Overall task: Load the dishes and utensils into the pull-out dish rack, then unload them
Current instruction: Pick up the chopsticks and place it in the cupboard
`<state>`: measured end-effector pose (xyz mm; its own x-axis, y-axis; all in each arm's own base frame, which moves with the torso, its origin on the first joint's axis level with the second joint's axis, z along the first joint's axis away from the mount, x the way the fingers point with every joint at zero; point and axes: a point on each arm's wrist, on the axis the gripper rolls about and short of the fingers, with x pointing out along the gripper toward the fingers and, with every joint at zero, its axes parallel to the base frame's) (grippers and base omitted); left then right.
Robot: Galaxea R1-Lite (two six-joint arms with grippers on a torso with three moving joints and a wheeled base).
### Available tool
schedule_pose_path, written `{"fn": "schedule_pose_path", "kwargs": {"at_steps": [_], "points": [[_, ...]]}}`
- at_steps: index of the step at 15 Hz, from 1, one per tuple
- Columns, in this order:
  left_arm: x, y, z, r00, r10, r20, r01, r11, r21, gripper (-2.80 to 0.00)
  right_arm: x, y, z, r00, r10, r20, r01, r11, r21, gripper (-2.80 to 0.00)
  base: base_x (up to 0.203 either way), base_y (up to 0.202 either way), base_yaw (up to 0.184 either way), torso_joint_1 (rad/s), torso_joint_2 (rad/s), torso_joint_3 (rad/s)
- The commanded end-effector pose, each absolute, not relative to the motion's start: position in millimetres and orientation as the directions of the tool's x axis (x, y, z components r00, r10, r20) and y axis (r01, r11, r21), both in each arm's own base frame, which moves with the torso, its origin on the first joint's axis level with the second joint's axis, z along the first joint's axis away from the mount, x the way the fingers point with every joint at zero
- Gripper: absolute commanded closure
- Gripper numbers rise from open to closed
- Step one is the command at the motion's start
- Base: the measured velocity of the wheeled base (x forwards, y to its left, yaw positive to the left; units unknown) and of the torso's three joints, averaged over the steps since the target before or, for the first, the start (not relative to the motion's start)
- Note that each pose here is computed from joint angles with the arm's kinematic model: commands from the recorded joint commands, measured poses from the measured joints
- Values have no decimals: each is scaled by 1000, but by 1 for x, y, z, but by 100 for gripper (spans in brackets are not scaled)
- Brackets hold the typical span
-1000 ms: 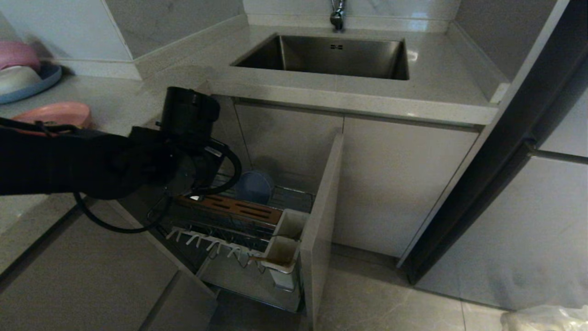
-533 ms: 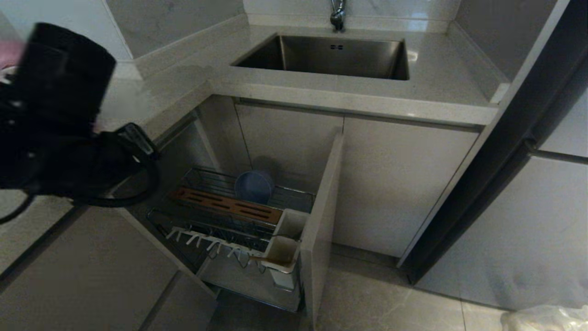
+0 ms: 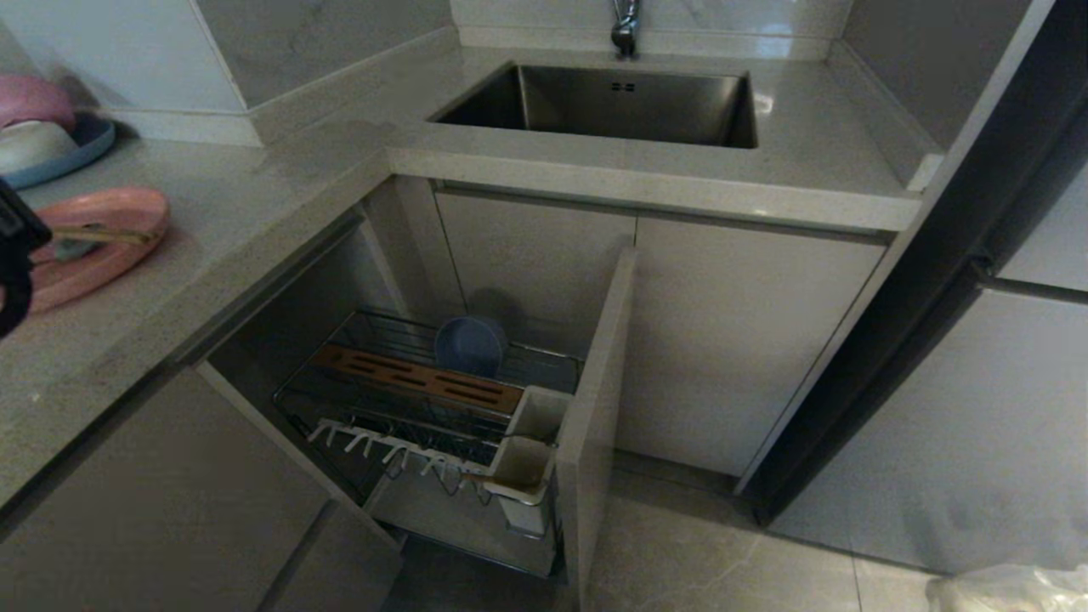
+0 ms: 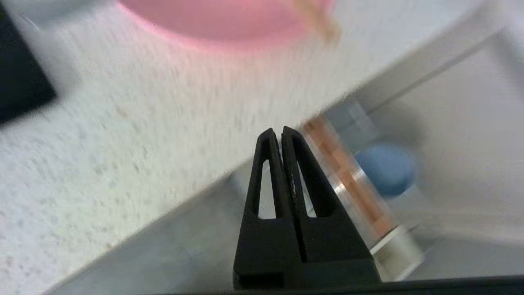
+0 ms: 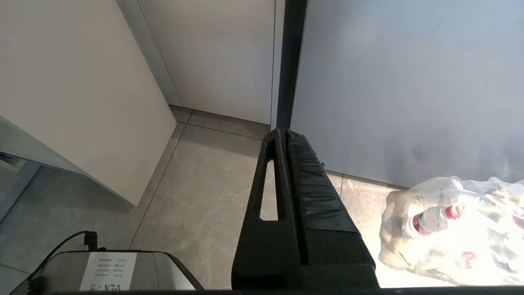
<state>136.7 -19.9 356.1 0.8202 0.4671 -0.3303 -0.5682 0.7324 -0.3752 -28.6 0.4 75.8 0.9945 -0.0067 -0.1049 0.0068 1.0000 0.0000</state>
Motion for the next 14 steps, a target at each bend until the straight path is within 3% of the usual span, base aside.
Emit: {"fn": "schedule_pose_path", "kwargs": {"at_steps": [1,6,11,12,14], "points": [[128,-13,372,825,491,-281,-565,694,-446,0,-29,0,76,994,-6,-106,6,1000,0,0,0,0,0,0,0,0],[156,-5,403,819,527,-227,-539,571,-619,0,-29,0,76,994,-6,-106,6,1000,-1,0,0,0,0,0,0,0],[201,10,392,739,594,-318,-634,455,-625,0,-29,0,76,994,-6,-106,6,1000,0,0,0,0,0,0,0,0],[206,15,391,730,601,-326,-644,443,-624,-280,-29,0,76,994,-6,-106,6,1000,0,0,0,0,0,0,0,0],[214,25,389,707,621,-339,-663,413,-625,-280,-29,0,76,994,-6,-106,6,1000,0,0,0,0,0,0,0,0]]}}
